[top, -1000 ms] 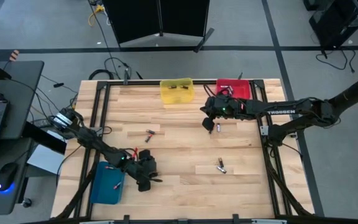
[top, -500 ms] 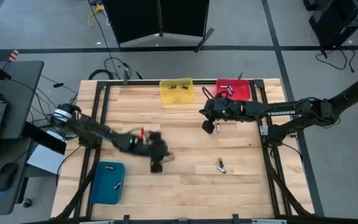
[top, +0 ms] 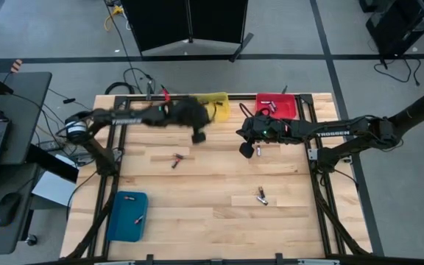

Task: Sort batteries
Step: Put the black-brown battery into the yellow bin

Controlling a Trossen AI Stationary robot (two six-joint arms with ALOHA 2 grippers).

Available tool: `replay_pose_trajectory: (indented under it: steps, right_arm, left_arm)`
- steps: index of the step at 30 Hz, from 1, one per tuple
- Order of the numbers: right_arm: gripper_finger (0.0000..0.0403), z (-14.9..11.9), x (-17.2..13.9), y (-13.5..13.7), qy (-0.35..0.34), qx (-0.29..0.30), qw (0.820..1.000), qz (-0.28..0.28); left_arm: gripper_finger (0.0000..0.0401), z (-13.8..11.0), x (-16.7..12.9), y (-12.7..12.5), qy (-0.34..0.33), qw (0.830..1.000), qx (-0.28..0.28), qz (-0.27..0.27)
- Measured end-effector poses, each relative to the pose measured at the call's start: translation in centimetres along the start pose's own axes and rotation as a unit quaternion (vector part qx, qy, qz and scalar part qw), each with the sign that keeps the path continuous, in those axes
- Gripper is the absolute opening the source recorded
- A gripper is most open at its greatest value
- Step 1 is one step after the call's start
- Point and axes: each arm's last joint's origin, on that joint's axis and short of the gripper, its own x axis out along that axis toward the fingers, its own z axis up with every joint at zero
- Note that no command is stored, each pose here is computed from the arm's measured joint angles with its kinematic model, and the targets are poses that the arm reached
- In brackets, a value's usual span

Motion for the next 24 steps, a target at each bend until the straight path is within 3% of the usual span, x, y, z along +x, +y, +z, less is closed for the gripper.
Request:
replay_pose_trajectory:
  steps: [4,12,17,24]
  right_arm:
    - [0.0011,-0.1,0.4,0.1,0.005,0.001,1.000,-0.001]
    - [0.0011,-0.5,1.2,0.1,0.017,0.015,1.000,-0.014]
    - [0.0011,-0.7,1.5,0.2,0.023,0.018,0.999,-0.015]
    - [0.0011,-0.6,1.5,0.2,0.017,0.025,0.999,-0.015]
  left_arm:
    - [0.0047,1.0,1.3,4.4,0.022,1.000,0.013,0.009]
    - [0.0047,1.1,6.9,10.7,0.152,0.988,0.036,-0.005]
    - [0.0047,-0.5,10.1,12.6,0.197,0.980,0.027,-0.028]
    - [0.0047,-2.9,12.7,13.2,0.223,0.973,0.024,-0.049]
